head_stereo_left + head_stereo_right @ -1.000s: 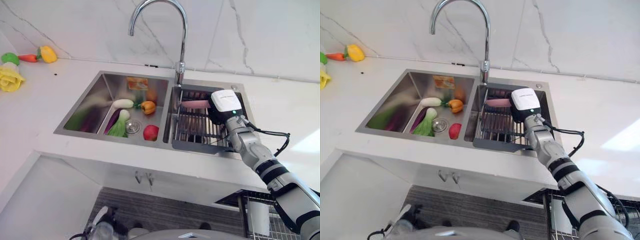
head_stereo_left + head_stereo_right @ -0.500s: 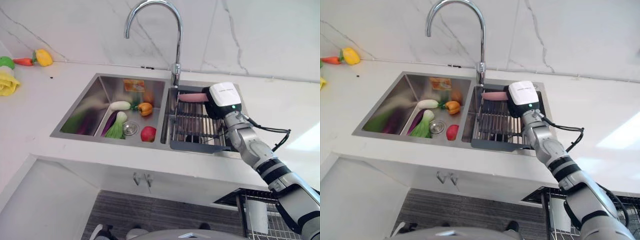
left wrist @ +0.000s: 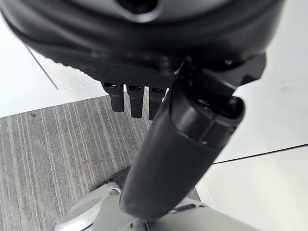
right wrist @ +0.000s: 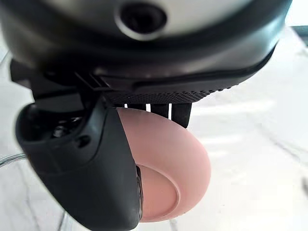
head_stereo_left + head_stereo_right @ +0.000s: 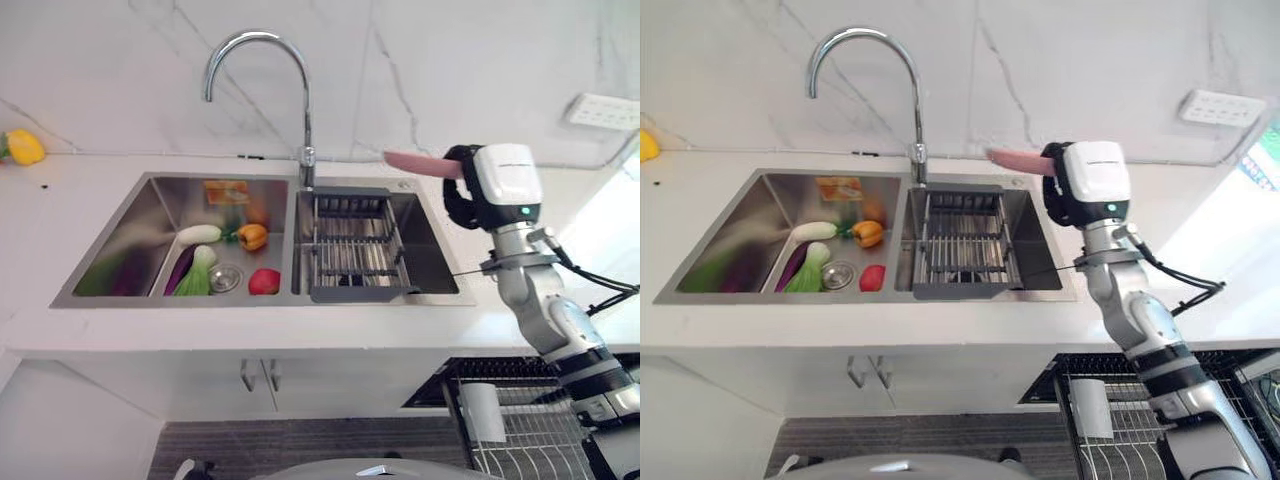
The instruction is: Place the dishes in the dishwasher.
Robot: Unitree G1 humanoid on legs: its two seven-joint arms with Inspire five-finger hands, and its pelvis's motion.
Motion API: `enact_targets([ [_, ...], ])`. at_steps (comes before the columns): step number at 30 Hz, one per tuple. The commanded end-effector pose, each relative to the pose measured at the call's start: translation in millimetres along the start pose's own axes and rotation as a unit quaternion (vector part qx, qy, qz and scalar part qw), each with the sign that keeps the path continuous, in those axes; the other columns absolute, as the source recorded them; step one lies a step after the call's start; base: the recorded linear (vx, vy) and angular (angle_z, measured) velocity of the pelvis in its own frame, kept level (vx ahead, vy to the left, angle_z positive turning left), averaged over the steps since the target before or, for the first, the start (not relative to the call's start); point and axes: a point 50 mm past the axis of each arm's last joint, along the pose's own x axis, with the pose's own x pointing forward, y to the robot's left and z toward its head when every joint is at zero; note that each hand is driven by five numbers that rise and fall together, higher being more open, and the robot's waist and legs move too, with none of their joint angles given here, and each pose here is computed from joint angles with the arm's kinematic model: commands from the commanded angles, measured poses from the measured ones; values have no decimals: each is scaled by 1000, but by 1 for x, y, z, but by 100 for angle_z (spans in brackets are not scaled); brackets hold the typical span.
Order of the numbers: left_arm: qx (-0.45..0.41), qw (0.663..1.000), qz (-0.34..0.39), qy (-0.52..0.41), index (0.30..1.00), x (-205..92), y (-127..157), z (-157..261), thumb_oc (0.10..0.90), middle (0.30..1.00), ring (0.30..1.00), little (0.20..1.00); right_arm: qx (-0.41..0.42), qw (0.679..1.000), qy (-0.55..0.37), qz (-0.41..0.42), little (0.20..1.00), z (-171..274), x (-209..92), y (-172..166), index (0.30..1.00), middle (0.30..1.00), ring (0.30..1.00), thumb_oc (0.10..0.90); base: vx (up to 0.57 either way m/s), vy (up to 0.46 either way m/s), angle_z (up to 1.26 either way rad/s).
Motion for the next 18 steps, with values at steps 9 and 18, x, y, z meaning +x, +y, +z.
enact_targets([
  [9,10,998,-6,-56,900,4,4,37,800,900,900,900,-64,983,11,-174,300,-33,-25,-98,300,300,300,400,-51,53,-9],
  [18,32,990,-6,-137,900,-1,15,63,800,900,900,900,-143,971,139,-135,300,-84,-83,-106,300,300,300,400,-107,153,-31],
])
